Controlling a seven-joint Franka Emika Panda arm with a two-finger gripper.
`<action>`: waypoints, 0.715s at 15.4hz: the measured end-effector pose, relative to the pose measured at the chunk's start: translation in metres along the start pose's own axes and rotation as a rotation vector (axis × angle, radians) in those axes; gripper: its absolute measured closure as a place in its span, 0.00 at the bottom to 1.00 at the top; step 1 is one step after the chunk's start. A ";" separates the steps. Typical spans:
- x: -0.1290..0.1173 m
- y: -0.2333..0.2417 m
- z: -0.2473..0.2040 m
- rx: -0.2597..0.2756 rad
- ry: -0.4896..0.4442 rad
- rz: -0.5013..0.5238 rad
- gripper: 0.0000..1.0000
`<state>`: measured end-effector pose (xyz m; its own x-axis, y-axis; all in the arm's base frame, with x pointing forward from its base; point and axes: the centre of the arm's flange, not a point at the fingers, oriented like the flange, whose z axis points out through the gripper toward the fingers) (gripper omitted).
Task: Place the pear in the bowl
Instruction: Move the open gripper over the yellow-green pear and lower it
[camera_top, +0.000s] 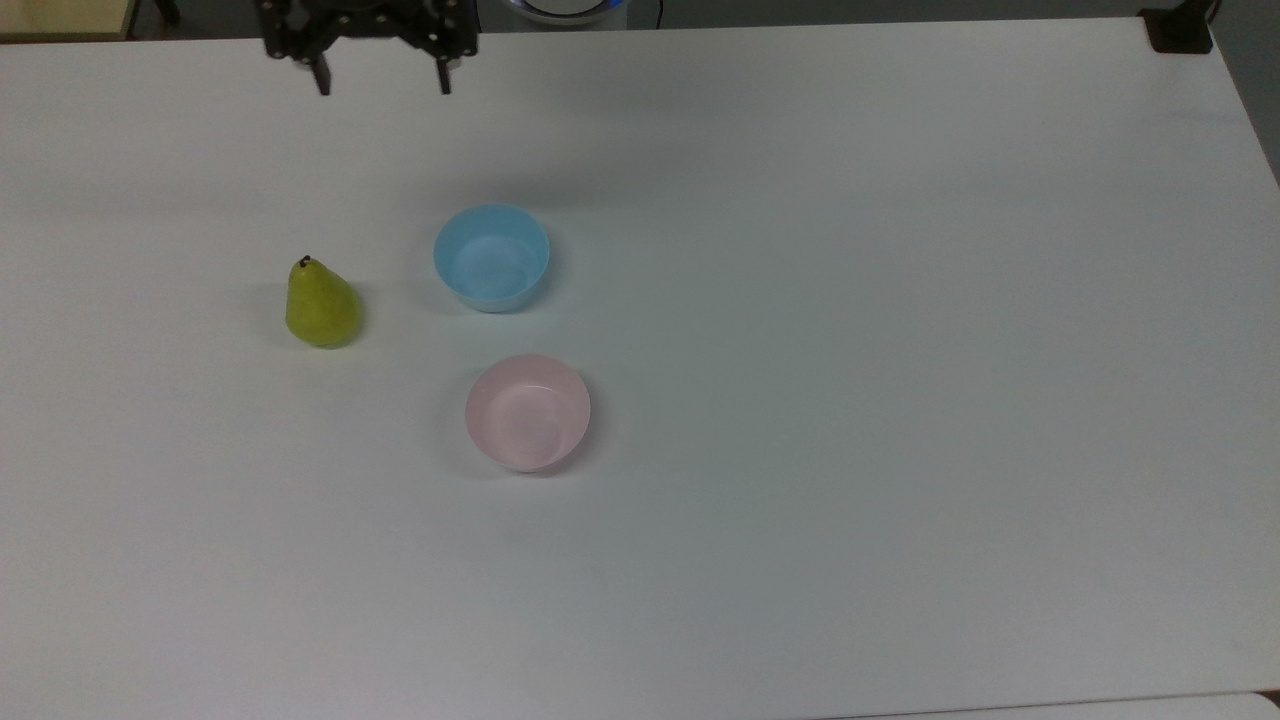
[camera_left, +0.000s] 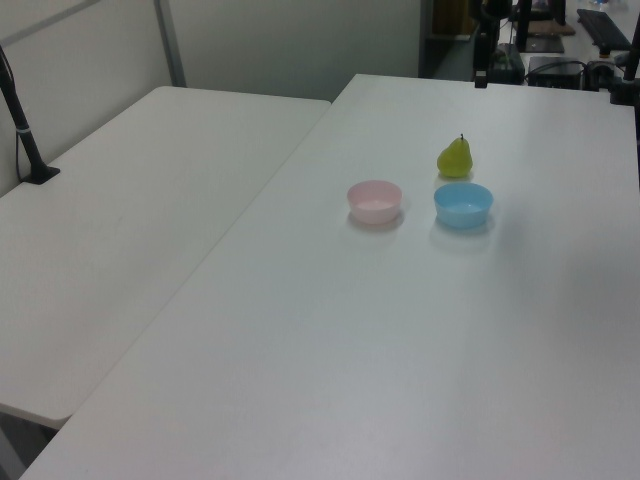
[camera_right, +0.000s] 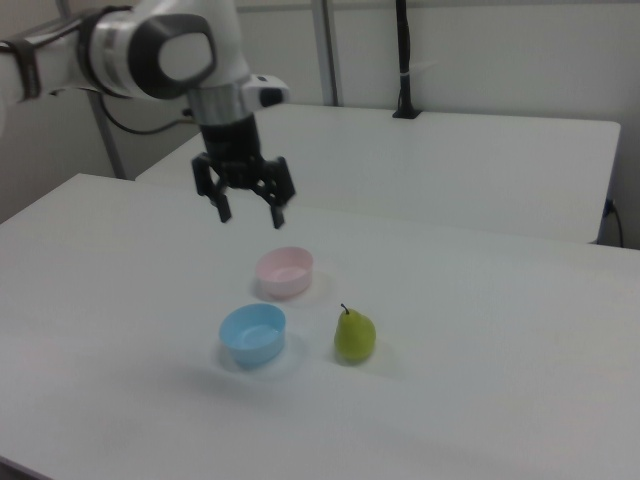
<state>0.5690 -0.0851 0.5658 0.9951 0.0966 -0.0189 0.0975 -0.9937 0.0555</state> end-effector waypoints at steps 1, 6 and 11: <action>0.001 0.013 0.009 0.001 -0.008 -0.009 0.00; 0.020 0.061 0.069 0.001 -0.028 -0.004 0.00; 0.038 0.092 0.129 -0.007 -0.025 0.014 0.00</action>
<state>0.6136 -0.1799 0.4412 0.9957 0.0815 -0.0434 0.0841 -0.9945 0.0628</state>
